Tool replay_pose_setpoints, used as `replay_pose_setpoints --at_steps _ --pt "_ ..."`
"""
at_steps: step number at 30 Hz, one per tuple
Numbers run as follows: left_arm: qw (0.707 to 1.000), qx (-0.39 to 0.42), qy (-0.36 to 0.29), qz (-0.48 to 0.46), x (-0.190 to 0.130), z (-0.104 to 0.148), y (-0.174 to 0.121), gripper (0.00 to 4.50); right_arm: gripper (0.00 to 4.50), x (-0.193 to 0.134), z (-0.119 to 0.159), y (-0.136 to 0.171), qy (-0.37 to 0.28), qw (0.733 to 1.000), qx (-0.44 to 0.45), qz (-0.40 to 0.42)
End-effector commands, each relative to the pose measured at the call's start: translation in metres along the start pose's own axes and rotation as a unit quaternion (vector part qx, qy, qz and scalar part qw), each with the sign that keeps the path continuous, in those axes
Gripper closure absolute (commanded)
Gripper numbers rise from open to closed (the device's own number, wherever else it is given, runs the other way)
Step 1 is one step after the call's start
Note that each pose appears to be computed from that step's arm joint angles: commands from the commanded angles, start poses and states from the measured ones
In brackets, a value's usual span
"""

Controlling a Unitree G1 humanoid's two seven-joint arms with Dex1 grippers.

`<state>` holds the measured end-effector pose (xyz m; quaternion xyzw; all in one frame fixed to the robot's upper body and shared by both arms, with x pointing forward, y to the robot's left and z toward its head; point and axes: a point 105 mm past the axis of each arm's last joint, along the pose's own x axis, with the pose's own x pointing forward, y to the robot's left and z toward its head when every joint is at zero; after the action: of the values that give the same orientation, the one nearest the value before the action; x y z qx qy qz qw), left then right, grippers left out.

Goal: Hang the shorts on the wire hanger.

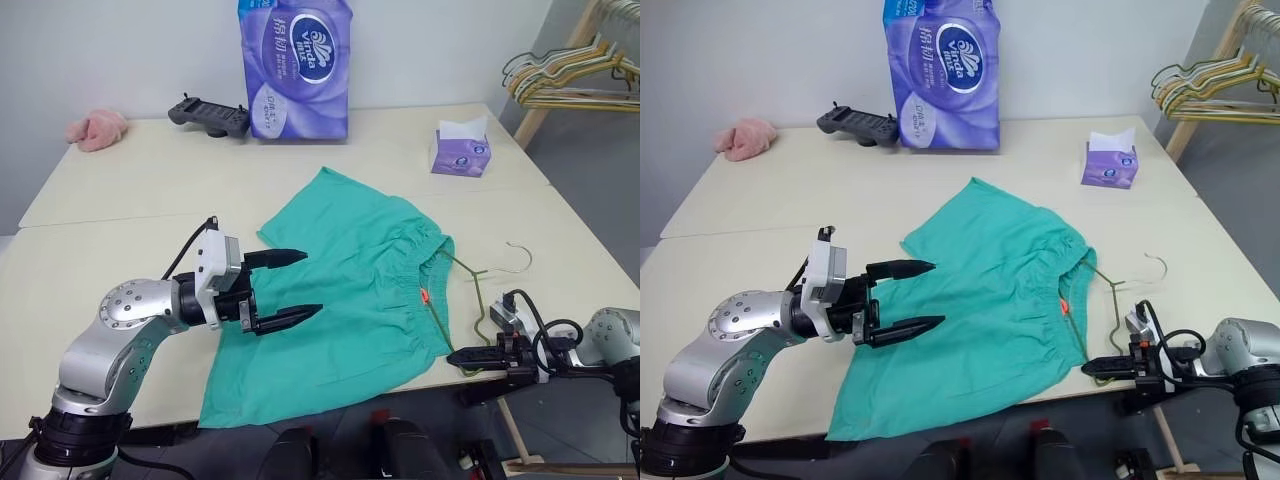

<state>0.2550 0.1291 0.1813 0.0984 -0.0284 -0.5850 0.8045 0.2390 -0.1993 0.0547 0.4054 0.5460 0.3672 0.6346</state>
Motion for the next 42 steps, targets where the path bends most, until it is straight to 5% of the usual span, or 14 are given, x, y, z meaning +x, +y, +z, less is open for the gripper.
replay_pose_setpoints --at_steps 1,13,17,27,33,42 --pt "0.999 0.031 -0.015 -0.007 0.004 0.012 -0.002 0.03 4.5 -0.006 0.032 0.016 -0.057 0.994 -0.092 -0.009" --pt "0.999 0.031 -0.019 -0.01 0.007 0.01 0.001 0.03 4.5 -0.043 0.052 0.017 -0.113 0.982 -0.136 -0.067" --pt "0.999 0.03 -0.019 -0.014 0.008 0.01 0.001 0.03 4.5 -0.049 0.073 0.039 -0.142 0.968 -0.195 -0.067" --pt "0.999 0.032 -0.021 -0.018 0.01 0.01 0.004 0.03 4.5 -0.05 0.084 0.055 -0.132 0.946 -0.284 -0.087" --pt "0.999 0.032 -0.023 -0.017 0.01 0.009 0.004 0.03 4.5 -0.048 0.096 0.064 -0.131 0.911 -0.374 -0.118" --pt "0.999 0.041 -0.022 -0.01 0.009 0.009 0.01 0.03 4.5 -0.055 0.121 0.055 -0.101 0.798 -0.543 -0.24"
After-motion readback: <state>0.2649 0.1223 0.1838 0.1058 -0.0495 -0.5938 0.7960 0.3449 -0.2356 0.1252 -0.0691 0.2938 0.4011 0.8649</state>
